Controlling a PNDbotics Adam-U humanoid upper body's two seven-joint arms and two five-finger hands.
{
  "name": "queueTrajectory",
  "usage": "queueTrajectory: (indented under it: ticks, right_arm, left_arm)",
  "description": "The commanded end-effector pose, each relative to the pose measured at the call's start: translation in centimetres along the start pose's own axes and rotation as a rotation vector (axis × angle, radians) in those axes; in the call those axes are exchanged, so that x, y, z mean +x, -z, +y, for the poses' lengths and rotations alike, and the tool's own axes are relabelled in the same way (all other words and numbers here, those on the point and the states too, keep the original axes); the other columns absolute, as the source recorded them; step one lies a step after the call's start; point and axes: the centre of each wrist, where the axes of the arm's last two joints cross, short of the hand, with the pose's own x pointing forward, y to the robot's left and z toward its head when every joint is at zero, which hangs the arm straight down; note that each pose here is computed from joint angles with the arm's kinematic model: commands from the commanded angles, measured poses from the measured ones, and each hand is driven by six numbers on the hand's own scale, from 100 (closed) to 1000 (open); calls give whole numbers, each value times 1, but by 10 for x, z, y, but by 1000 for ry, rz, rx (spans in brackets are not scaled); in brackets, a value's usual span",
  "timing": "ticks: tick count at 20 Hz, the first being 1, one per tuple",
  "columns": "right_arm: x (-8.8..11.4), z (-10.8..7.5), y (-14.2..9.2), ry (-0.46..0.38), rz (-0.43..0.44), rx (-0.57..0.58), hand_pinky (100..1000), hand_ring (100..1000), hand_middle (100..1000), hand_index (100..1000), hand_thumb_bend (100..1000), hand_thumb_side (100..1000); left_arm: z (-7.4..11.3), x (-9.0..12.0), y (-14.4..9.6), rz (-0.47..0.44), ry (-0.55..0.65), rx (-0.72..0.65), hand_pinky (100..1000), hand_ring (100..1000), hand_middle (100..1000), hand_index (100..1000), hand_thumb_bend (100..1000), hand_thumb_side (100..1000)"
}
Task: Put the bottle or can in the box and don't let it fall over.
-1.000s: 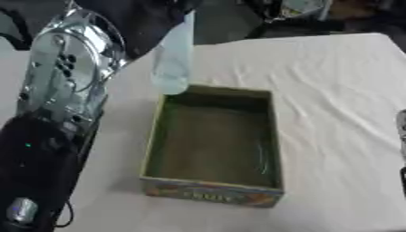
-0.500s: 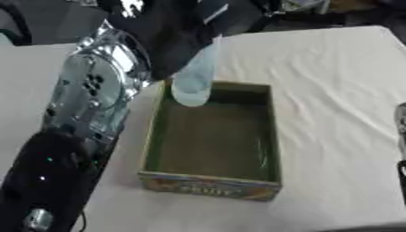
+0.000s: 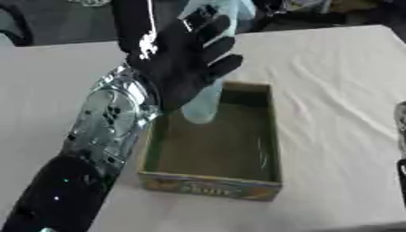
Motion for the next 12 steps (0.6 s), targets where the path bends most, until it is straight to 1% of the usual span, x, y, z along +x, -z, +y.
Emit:
queueTrajectory:
  ticks: [1, 7, 12]
  right_arm:
    - [9, -2, 7, 14, -35, -10, 843, 608, 807, 804, 673, 184]
    - [9, -3, 7, 12, -42, -16, 843, 609, 806, 803, 673, 184]
    - [9, -3, 8, 9, -46, -17, 843, 609, 806, 803, 673, 184]
  left_arm:
    - [5, -5, 4, 63, 17, 60, 100, 100, 192, 950, 723, 1000]
    - [27, -21, 10, 121, -49, 141, 100, 100, 152, 948, 710, 1000]
    - [42, -30, 11, 148, -89, 193, 100, 100, 131, 947, 698, 1000]
